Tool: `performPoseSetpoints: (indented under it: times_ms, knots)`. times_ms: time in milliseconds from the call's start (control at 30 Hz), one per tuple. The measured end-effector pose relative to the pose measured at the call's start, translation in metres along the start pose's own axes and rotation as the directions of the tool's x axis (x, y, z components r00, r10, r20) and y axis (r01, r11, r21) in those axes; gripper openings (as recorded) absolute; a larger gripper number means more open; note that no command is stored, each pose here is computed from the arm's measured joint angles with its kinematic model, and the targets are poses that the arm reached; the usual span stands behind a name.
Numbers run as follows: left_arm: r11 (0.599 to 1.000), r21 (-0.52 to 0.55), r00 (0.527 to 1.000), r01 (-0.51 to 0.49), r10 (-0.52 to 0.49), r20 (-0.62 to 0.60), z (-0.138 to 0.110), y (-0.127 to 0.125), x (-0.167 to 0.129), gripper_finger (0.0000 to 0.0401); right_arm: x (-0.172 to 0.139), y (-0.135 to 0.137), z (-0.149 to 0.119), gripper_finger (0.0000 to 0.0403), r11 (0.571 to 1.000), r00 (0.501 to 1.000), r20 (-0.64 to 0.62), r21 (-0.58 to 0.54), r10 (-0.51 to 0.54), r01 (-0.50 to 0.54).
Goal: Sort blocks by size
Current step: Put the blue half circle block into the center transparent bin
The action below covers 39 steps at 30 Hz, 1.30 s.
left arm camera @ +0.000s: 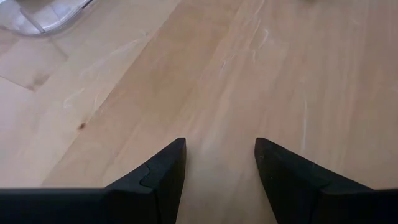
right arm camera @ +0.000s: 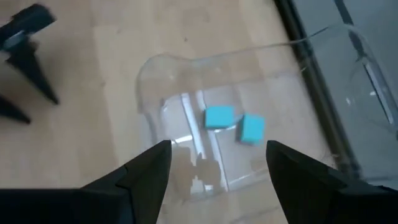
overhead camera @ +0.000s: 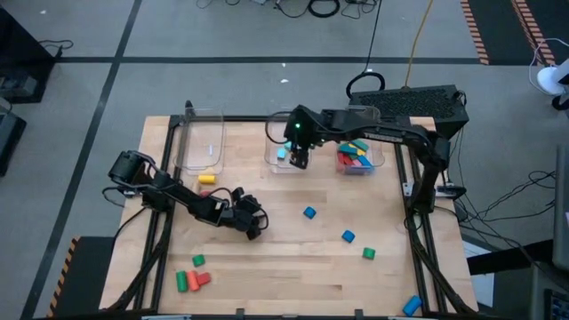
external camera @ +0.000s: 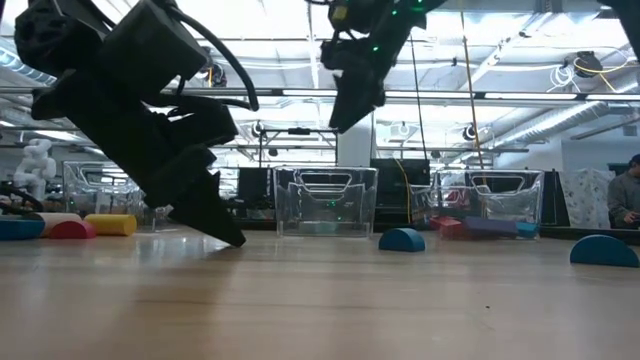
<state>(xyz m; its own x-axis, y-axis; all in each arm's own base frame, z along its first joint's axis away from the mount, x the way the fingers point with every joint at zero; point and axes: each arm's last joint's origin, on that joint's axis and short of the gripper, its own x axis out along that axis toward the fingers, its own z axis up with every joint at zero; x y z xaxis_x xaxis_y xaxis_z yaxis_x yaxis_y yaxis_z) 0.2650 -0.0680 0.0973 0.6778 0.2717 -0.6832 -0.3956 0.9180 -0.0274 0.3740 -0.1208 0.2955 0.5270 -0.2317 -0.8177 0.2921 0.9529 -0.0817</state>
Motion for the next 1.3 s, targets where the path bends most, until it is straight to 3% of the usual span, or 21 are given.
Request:
performPoseSetpoints:
  times_ms: [200,433,800,1100,1233,1300]
  knots:
    - [1.0,0.006,1.0,0.002,-0.002,-0.001,-0.001,-0.002,-0.001,0.0196,-0.01,0.022,-0.025,0.0247,0.999,0.999,-0.022,-0.014,0.033,-0.034]
    - [1.0,0.005,1.0,0.001,-0.001,0.001,-0.001,-0.002,-0.001,0.0196,-0.008,0.046,-0.076,0.0247,0.997,0.997,-0.018,-0.007,0.073,-0.073]
    - [0.998,-0.018,0.998,-0.061,0.061,0.023,0.004,0.008,0.004,0.0196,0.01,0.071,-0.139,0.0247,0.985,0.991,-0.048,-0.112,0.127,-0.132]
    - [0.997,-0.042,0.997,-0.069,0.071,0.037,0.009,0.013,0.006,0.0196,0.022,0.09,-0.148,0.0247,0.933,0.984,0.029,-0.325,0.176,-0.157]
    - [0.997,-0.048,0.997,-0.067,0.069,0.043,0.01,0.013,0.007,0.0196,0.04,0.098,-0.147,0.0247,0.92,0.968,0.027,-0.32,0.248,-0.227]
    - [0.997,-0.046,0.997,-0.067,0.069,0.041,0.009,0.013,0.007,0.0196,0.05,0.102,-0.148,0.0247,0.935,0.964,0.0,-0.243,0.265,-0.257]
